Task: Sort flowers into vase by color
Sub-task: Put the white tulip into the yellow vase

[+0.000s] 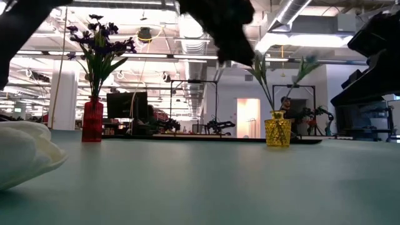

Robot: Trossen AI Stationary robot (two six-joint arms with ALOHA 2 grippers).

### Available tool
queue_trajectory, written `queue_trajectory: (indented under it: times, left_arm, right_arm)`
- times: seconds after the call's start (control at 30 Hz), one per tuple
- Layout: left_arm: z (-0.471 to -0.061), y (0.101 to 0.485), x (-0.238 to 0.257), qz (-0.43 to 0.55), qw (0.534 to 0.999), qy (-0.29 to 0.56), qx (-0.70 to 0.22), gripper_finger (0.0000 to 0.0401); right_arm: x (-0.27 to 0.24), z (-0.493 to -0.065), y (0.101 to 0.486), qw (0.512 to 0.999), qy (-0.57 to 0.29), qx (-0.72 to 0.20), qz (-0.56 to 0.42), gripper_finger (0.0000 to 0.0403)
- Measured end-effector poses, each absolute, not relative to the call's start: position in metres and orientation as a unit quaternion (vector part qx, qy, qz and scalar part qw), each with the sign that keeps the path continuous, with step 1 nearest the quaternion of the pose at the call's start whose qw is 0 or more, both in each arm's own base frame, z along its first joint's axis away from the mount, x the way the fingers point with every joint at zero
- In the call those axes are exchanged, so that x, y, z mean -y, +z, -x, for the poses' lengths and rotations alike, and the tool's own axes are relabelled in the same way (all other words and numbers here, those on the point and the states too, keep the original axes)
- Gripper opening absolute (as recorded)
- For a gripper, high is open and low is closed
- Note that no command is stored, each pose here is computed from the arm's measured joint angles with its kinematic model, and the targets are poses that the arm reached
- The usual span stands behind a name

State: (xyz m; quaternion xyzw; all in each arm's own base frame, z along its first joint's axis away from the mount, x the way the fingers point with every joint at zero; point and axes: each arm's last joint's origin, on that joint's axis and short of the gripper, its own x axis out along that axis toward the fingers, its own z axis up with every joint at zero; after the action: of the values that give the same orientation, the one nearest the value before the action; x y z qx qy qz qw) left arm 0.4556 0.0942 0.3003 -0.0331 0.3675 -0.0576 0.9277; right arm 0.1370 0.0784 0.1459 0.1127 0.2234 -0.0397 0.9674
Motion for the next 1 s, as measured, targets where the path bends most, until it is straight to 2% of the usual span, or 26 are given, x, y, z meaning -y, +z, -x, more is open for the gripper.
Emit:
queue_trajectory:
  times: [0.17, 0.27, 0.33, 0.47, 0.63, 0.9, 1.0]
  left_arm:
    - [-0.417, 0.301, -0.031, 0.041, 0.832, -0.134, -0.537, 0.0142]
    - [-0.399, 0.293, 0.011, 0.070, 0.769, -0.141, -0.619, 0.0142]
    - [-0.392, 0.284, 0.039, 0.076, 0.744, -0.137, -0.650, 0.0142]
    - [-0.381, 0.262, 0.092, 0.073, 0.717, -0.122, -0.683, 0.0142]
    - [-0.365, 0.240, 0.143, 0.118, 0.699, -0.076, -0.701, 0.0142]
    - [-0.329, 0.232, 0.205, 0.176, 0.656, 0.007, -0.734, 0.0142]
    - [-0.316, 0.231, 0.225, 0.169, 0.659, 0.025, -0.732, 0.0142]
  right_arm:
    - [-0.078, -0.137, 0.146, 0.971, -0.032, -0.224, -0.081, 0.0125]
    - [-0.079, -0.137, 0.146, 0.973, -0.025, -0.223, -0.053, 0.0125]
    - [-0.079, -0.137, 0.147, 0.974, -0.021, -0.223, -0.037, 0.0125]
    - [-0.079, -0.137, 0.147, 0.975, -0.015, -0.223, -0.009, 0.0125]
    - [-0.079, -0.137, 0.147, 0.975, -0.008, -0.223, 0.015, 0.0125]
    - [-0.079, -0.138, 0.147, 0.974, -0.001, -0.223, 0.025, 0.0125]
    - [-0.079, -0.138, 0.147, 0.974, 0.003, -0.224, 0.021, 0.0125]
